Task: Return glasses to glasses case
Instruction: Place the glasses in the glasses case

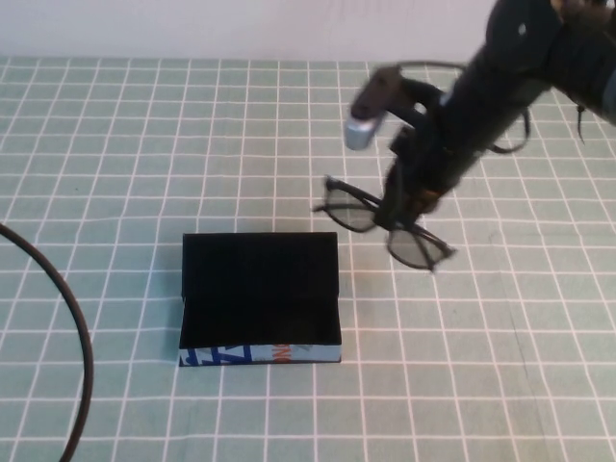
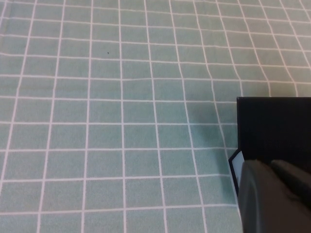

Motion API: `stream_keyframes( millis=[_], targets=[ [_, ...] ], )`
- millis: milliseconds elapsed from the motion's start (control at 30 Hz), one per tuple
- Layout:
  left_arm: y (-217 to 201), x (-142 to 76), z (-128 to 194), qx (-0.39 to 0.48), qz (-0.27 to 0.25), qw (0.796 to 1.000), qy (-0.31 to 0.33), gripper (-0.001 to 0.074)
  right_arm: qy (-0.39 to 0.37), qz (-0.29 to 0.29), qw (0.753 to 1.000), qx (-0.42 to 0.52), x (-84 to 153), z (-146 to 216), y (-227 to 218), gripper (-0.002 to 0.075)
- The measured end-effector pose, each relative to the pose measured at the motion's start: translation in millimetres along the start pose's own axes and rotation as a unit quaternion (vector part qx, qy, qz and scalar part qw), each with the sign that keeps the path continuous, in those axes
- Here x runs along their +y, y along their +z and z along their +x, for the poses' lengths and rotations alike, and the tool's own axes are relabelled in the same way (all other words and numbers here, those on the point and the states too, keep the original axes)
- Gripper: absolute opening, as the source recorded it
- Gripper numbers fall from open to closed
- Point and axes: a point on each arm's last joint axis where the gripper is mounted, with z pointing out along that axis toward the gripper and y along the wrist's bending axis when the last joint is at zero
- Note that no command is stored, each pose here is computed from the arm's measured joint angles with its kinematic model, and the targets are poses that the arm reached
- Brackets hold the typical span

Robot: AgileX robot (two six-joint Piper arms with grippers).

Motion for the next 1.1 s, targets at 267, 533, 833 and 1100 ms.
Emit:
stream_keyframes(
  millis=[267,533,833,1100],
  targets=[
    [0.0,0.0,0.1,0.001,0.000,1.000,0.000,-0.0001,-0.127,-0.026,0.990,-0.048,71.6,-70.7,3.9,0.0003],
    [0.0,0.1,1.3,0.007,-0.001,1.000,0.000,-0.0001,-0.176,-0.050,0.983,0.004,94.4,-86.2,61.8,0.0003],
    [0.0,0.1,1.5,0.008,0.000,1.000,-0.001,-0.0001,-0.182,-0.041,0.981,0.048,84.0,-78.0,89.0,0.0010],
    [0.0,0.1,1.9,0.010,-0.001,1.000,0.001,-0.0001,-0.182,-0.040,0.981,0.048,83.9,-78.0,89.0,0.0101]
  ],
)
